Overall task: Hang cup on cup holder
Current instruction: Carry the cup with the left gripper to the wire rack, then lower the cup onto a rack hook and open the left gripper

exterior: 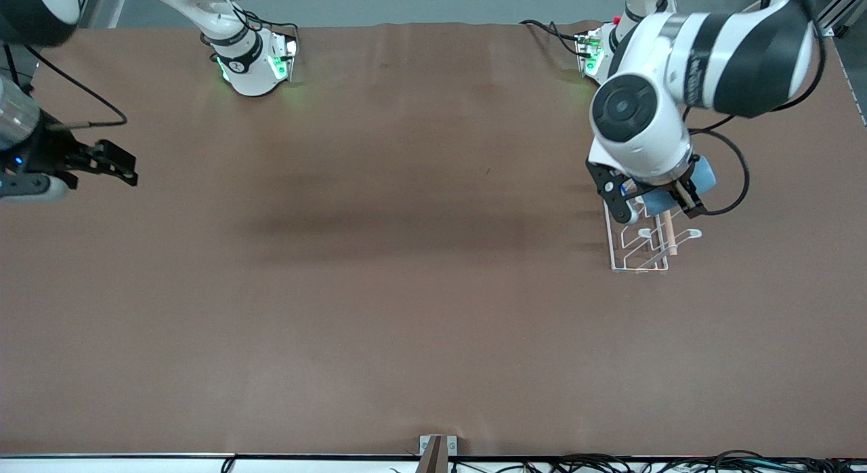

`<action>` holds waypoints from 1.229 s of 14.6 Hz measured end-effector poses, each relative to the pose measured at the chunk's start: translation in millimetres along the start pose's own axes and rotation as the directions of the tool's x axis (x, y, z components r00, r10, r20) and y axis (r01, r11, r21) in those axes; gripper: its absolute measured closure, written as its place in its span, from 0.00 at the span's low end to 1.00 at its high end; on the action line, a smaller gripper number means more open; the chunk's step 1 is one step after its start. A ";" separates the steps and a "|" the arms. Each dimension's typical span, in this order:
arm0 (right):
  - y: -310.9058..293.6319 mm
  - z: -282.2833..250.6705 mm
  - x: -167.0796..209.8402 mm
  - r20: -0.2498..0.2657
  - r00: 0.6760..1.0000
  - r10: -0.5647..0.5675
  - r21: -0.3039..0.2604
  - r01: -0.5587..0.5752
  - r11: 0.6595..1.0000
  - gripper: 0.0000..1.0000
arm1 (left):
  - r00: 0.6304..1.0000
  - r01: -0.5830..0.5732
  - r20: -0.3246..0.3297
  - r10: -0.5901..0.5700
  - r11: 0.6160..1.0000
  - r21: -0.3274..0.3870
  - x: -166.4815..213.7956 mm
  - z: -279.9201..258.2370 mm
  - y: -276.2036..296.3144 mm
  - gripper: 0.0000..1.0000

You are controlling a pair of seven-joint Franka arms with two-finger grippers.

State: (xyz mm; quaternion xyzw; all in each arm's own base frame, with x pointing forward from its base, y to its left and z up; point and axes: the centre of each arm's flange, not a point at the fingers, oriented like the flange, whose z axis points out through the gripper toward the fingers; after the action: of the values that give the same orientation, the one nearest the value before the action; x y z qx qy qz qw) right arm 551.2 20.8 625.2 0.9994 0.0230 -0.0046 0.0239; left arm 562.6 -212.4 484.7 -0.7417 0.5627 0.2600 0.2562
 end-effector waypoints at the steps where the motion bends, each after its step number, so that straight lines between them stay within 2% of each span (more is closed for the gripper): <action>1: -2.9 -18.0 -2.9 -0.016 1.000 0.003 -0.001 -0.003 1.000 0.00 | 0.998 -0.038 0.052 0.037 0.999 0.016 11.8 11.3 -3.6 0.23; 4: -5.6 -51.4 -7.6 -0.062 0.998 -0.001 -0.001 0.001 1.000 0.00 | 0.971 -0.150 0.193 0.142 0.988 0.028 45.1 50.9 -14.5 0.23; 6: -6.0 -58.2 -9.9 -0.062 0.998 -0.002 -0.001 0.002 1.000 0.00 | 0.943 -0.200 0.279 0.185 0.979 0.029 65.3 78.8 -15.1 0.23; 8: -6.5 -62.0 -14.8 -0.037 0.999 0.006 0.007 -0.006 1.000 0.00 | 0.920 -0.240 0.323 0.222 0.971 0.014 84.6 100.1 -11.1 0.23; 10: -6.5 -63.1 -15.6 -0.032 0.998 0.051 0.041 -0.050 0.998 0.00 | 0.897 -0.270 0.364 0.252 0.963 -0.002 101.5 111.0 -3.7 0.23; 14: 2.0 -60.2 -12.4 -0.032 0.995 0.099 0.053 -0.097 0.994 0.00 | 0.819 -0.316 0.496 0.287 0.948 -0.026 138.8 131.6 16.8 0.23; 18: 3.2 -55.5 -9.7 -0.023 0.994 0.105 0.046 -0.104 0.994 0.00 | 0.793 -0.309 0.549 0.263 0.951 -0.010 151.4 146.4 17.9 0.23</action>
State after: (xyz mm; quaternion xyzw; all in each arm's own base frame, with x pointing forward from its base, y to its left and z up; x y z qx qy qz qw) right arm 542.1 19.8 680.9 0.9995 -0.0292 0.0091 0.0015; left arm 566.1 -224.3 273.7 -0.5325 0.5821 0.4727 0.3926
